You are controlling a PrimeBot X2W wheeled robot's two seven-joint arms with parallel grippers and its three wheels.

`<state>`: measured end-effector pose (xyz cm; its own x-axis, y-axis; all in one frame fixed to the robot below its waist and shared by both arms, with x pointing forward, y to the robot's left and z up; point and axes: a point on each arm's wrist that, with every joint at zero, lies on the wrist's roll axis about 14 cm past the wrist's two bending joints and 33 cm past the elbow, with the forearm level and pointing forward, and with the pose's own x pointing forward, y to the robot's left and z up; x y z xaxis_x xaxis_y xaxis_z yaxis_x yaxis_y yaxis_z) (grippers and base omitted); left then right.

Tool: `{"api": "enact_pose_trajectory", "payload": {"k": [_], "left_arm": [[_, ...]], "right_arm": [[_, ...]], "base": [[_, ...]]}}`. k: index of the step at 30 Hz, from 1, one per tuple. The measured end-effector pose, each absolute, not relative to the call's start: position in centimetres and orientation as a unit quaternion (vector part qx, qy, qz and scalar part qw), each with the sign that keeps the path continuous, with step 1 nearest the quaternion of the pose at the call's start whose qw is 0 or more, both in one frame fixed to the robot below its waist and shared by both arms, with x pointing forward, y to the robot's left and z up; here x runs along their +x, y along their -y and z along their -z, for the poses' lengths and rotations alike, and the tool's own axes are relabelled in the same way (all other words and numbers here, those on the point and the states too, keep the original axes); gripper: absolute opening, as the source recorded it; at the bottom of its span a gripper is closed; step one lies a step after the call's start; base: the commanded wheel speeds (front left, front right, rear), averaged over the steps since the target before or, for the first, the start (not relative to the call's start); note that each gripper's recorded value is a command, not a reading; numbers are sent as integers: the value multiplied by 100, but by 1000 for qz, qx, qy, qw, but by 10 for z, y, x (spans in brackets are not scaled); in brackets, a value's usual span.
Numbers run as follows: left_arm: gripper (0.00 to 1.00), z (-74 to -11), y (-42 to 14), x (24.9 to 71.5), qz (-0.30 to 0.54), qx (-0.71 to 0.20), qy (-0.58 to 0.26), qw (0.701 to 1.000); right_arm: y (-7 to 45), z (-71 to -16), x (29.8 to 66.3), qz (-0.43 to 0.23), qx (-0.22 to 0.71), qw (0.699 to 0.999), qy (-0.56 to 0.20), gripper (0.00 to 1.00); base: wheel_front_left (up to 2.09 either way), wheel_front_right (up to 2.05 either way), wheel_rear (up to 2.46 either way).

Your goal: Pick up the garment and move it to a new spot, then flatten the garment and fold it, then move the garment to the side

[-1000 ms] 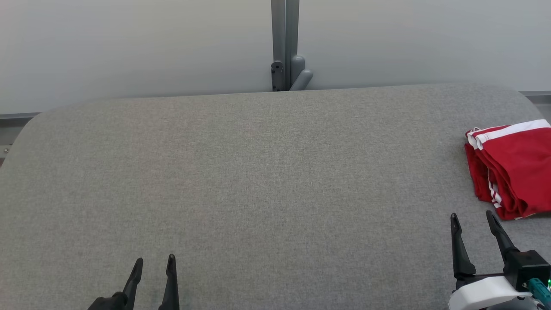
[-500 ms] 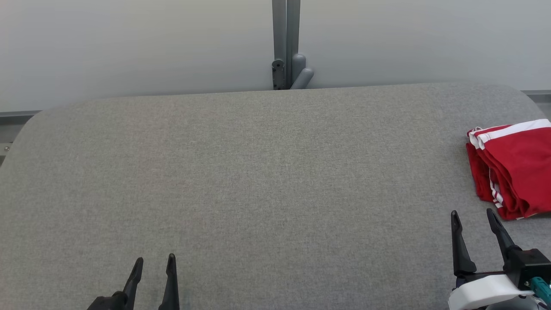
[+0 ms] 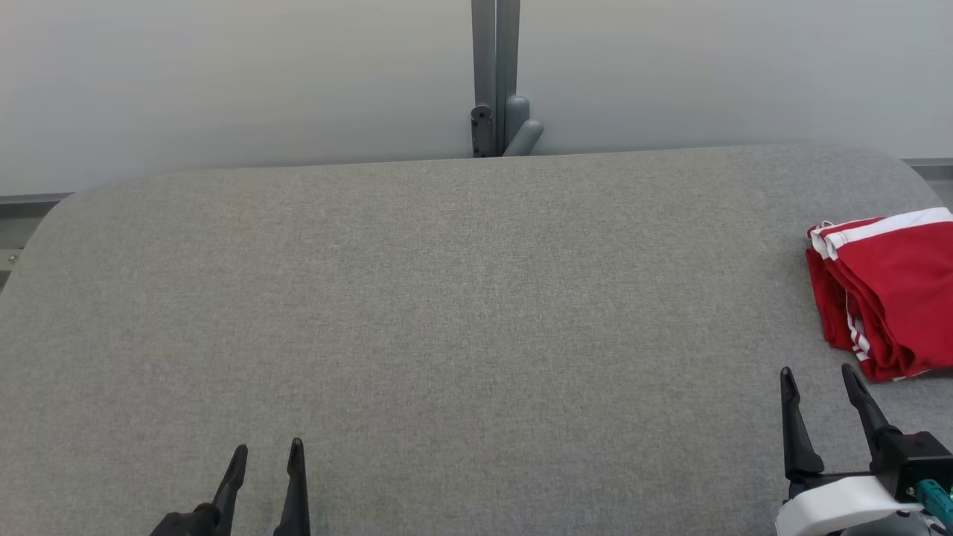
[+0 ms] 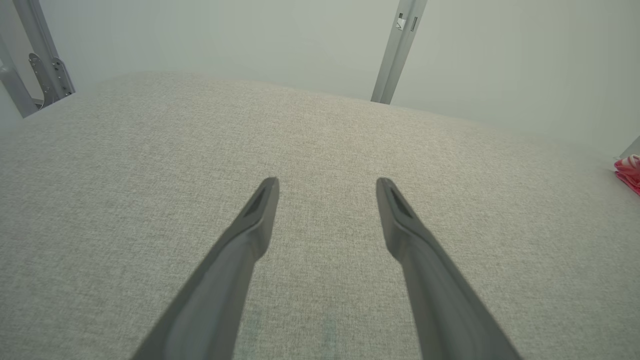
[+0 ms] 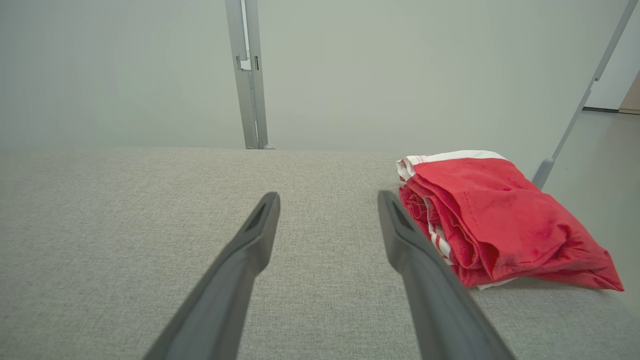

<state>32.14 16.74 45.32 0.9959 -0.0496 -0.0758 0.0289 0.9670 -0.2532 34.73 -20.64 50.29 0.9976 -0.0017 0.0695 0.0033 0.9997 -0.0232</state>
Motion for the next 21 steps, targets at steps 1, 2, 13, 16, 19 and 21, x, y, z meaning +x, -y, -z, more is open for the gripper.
{"api": "enact_pose_trajectory", "payload": {"k": [1,2,13,16,19,21], "left_arm": [[100,-453,-167,321,20,-127,-41,991],[100,-453,-168,321,20,-127,-41,991],[100,-454,-173,318,11,-127,-38,991],[100,-454,-173,318,11,-127,-38,991],[100,-454,-171,318,13,-128,-39,991],[0,-450,-170,316,14,-129,-44,991]], "right_arm": [[206,-503,347,1,-12,999,35,100],[206,-503,347,1,-12,999,35,100],[202,-502,350,-6,-11,999,34,100],[200,-501,350,-8,-11,999,32,100],[194,-502,350,-18,-18,999,32,100],[193,-498,350,-18,-16,999,26,0]], "base": [[0,0,0],[0,0,0],[0,0,0],[0,0,0],[0,0,0],[0,0,0]]}}
